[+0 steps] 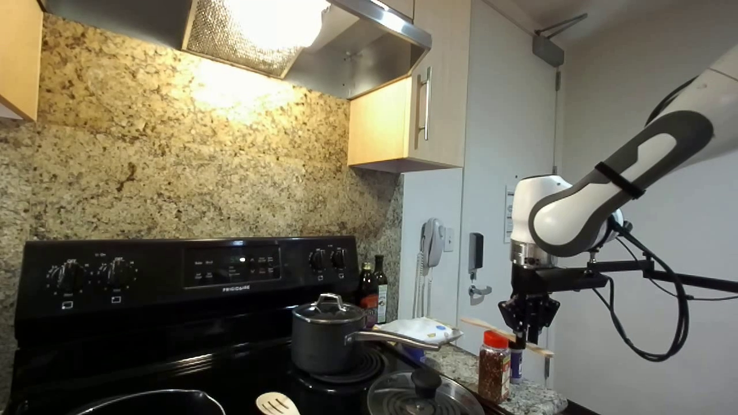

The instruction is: Pick up the the wooden spoon from the stove and put it on top of the container on the countertop.

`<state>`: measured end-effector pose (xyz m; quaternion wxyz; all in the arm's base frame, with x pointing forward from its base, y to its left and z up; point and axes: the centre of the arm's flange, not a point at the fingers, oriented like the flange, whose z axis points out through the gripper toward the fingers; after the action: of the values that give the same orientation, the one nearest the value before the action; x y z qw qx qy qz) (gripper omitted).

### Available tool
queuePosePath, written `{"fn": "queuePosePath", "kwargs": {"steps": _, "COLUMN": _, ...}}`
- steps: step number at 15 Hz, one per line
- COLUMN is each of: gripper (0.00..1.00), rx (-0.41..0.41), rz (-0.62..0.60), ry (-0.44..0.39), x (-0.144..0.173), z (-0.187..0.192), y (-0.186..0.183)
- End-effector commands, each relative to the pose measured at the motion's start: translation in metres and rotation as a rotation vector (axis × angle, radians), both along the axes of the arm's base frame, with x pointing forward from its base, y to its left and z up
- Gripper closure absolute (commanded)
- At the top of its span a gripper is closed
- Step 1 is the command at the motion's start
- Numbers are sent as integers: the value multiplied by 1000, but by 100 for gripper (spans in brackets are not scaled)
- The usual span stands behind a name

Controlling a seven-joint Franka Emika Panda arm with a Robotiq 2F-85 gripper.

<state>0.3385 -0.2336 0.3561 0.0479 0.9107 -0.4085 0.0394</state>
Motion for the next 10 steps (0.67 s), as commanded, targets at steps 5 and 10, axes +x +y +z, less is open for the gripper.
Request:
{"fn": "queuePosePath", "kwargs": {"steps": 5, "gripper": 88, "rx": -15, "rz": -4, "ry": 11, "x": 25, "z": -3, "y": -10}}
{"fn": "queuePosePath", "kwargs": {"steps": 10, "gripper": 88, "rx": -9, "rz": -15, "ry": 23, "x": 27, "z": -5, "y": -11}}
